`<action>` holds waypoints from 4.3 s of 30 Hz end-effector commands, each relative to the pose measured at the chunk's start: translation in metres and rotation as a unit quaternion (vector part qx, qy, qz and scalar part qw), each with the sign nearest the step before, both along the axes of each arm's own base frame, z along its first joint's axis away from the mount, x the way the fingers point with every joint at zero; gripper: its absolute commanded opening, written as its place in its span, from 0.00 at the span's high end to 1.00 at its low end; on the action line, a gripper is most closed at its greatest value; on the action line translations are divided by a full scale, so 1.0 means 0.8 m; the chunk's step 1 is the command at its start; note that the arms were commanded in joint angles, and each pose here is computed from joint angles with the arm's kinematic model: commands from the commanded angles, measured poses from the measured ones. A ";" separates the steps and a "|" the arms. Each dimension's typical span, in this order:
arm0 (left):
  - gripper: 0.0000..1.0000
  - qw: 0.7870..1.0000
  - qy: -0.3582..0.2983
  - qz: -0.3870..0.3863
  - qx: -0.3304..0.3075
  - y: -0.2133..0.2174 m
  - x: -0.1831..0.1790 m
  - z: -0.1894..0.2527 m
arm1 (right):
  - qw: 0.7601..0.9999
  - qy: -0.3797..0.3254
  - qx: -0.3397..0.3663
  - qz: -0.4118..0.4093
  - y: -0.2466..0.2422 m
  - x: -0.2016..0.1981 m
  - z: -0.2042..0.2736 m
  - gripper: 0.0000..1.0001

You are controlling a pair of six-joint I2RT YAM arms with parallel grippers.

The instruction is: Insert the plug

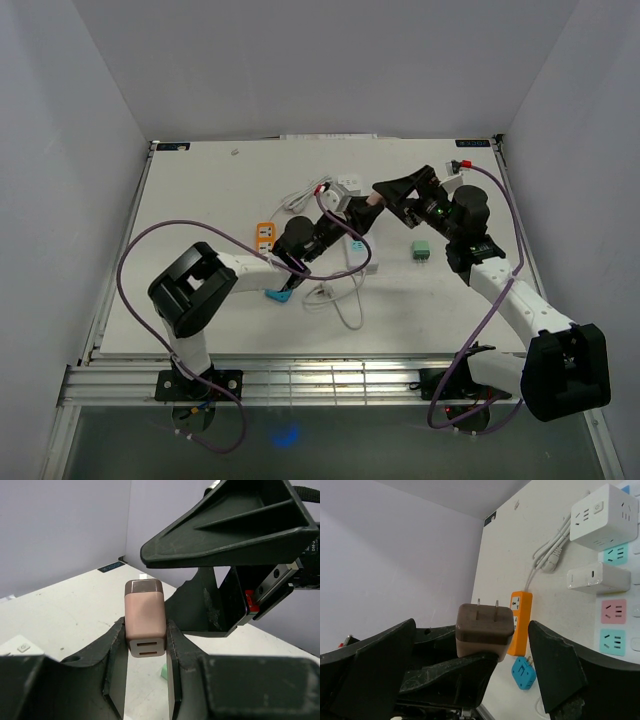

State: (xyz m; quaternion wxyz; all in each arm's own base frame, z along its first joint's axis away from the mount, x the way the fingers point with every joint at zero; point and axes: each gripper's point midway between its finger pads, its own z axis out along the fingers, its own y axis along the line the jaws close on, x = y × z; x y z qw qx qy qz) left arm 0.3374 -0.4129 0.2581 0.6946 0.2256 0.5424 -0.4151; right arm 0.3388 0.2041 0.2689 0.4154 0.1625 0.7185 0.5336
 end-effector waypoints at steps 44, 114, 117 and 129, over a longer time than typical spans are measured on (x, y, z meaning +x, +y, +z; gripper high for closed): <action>1.00 0.792 0.553 0.198 0.166 0.248 -0.015 -0.075 | 0.973 -0.041 -0.226 -0.013 -0.056 0.001 -0.056 0.06; 1.00 0.641 0.660 0.218 0.326 0.331 0.061 -0.200 | 0.969 -0.027 -0.241 0.039 -0.050 0.000 -0.090 0.08; 1.00 0.642 0.659 0.217 0.325 0.329 0.064 -0.202 | 0.969 -0.030 -0.240 0.038 -0.051 0.001 -0.088 0.07; 1.00 0.633 0.659 0.229 0.337 0.334 0.073 -0.214 | 0.970 -0.027 -0.236 0.045 -0.049 0.002 -0.090 0.08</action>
